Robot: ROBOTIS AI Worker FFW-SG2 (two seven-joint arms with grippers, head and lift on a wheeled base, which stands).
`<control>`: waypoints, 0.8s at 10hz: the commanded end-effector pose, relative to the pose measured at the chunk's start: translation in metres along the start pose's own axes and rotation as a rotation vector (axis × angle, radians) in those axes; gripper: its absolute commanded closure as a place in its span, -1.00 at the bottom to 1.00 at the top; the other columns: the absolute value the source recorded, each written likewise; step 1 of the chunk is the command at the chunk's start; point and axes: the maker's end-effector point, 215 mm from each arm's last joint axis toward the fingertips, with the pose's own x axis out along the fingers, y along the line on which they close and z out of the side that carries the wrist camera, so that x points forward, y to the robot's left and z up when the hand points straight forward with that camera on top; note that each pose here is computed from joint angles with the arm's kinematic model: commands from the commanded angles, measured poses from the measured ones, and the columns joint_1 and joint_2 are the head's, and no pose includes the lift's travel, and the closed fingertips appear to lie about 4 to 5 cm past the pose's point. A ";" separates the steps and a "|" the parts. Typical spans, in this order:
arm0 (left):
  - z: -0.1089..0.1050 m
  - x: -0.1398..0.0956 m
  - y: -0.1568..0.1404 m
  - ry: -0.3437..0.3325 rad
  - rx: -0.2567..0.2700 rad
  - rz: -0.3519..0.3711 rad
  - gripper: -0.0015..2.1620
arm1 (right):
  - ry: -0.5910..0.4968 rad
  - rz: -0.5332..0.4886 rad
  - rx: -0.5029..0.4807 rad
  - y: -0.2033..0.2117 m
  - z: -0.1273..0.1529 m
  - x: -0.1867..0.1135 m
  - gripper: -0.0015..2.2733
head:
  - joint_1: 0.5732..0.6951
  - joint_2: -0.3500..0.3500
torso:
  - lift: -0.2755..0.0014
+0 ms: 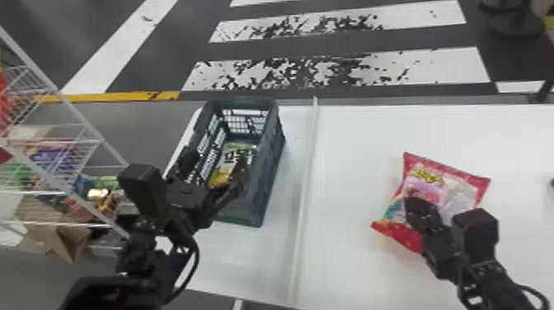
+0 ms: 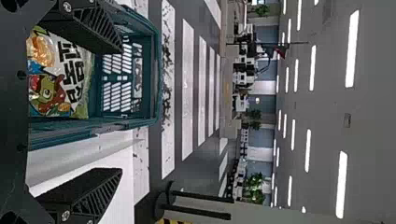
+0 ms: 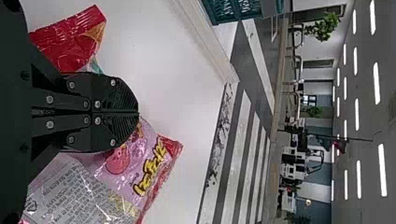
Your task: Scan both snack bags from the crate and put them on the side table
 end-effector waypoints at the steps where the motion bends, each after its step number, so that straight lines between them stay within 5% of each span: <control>1: -0.003 0.001 -0.004 0.005 -0.008 -0.006 -0.90 | 0.019 0.004 0.006 0.003 -0.020 0.001 0.88 | 1.00 0.64 | 0.36; 6: -0.008 0.000 -0.005 0.014 -0.010 -0.007 -0.90 | 0.026 0.007 0.012 0.001 -0.033 0.004 0.88 | 1.00 0.63 | 0.36; 8: -0.009 0.000 -0.005 0.014 -0.015 -0.009 -0.90 | -0.069 -0.011 0.029 -0.009 0.012 -0.011 0.88 | 1.00 0.62 | 0.36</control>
